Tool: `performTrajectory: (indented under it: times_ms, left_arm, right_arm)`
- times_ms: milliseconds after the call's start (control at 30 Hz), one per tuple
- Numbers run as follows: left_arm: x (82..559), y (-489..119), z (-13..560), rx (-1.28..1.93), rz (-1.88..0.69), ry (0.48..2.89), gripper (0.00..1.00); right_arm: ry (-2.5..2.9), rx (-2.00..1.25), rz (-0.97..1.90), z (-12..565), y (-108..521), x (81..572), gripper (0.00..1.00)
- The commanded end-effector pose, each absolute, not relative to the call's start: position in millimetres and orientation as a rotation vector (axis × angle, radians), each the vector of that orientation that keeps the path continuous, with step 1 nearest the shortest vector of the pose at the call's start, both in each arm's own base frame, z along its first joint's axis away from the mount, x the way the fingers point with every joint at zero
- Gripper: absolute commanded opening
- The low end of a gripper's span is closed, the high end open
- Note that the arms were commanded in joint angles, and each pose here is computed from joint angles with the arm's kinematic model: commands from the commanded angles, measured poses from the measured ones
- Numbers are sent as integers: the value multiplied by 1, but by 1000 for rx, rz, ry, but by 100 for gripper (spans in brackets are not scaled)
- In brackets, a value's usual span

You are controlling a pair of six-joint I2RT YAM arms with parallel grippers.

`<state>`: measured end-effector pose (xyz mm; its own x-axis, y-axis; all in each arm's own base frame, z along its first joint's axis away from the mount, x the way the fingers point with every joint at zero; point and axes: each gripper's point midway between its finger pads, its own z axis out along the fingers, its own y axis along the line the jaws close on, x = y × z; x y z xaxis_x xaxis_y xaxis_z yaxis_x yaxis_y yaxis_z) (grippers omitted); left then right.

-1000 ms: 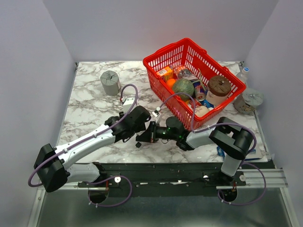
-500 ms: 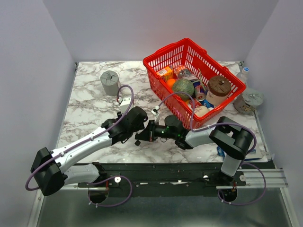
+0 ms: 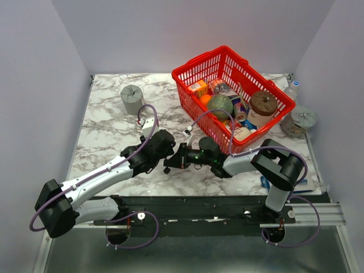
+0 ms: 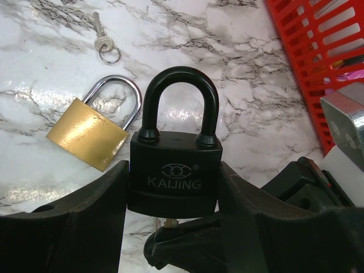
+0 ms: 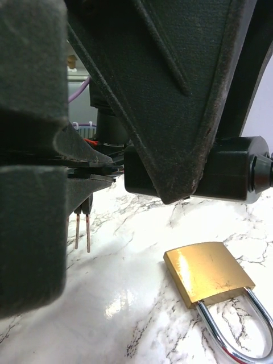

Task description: Unlock with the key

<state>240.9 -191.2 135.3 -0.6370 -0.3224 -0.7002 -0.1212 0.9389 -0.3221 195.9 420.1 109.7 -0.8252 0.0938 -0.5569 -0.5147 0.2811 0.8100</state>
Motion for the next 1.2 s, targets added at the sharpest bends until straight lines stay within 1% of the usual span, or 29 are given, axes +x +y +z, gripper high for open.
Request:
performTrajectory:
  times_ms: [0, 467, 733, 900, 1167]
  left_arm:
    - [191, -219, 112, -203, -490, 2484, 0]
    - [184, -226, 111, -180, -556, 2496, 0]
    - [185, -233, 123, -197, -622, 2475, 0]
    - [186, -236, 131, -199, -647, 2459, 0]
    - [177, -237, 121, -163, -662, 2506, 0]
  right_arm:
    - [1685, -176, 1478, 191, 412, 283, 1]
    - [1622, -191, 1458, 214, 402, 296, 1]
    - [1606, -234, 1357, 220, 404, 310, 1]
    - [1578, -257, 1351, 221, 404, 309, 1]
    - [1512, -283, 1320, 235, 400, 310, 1]
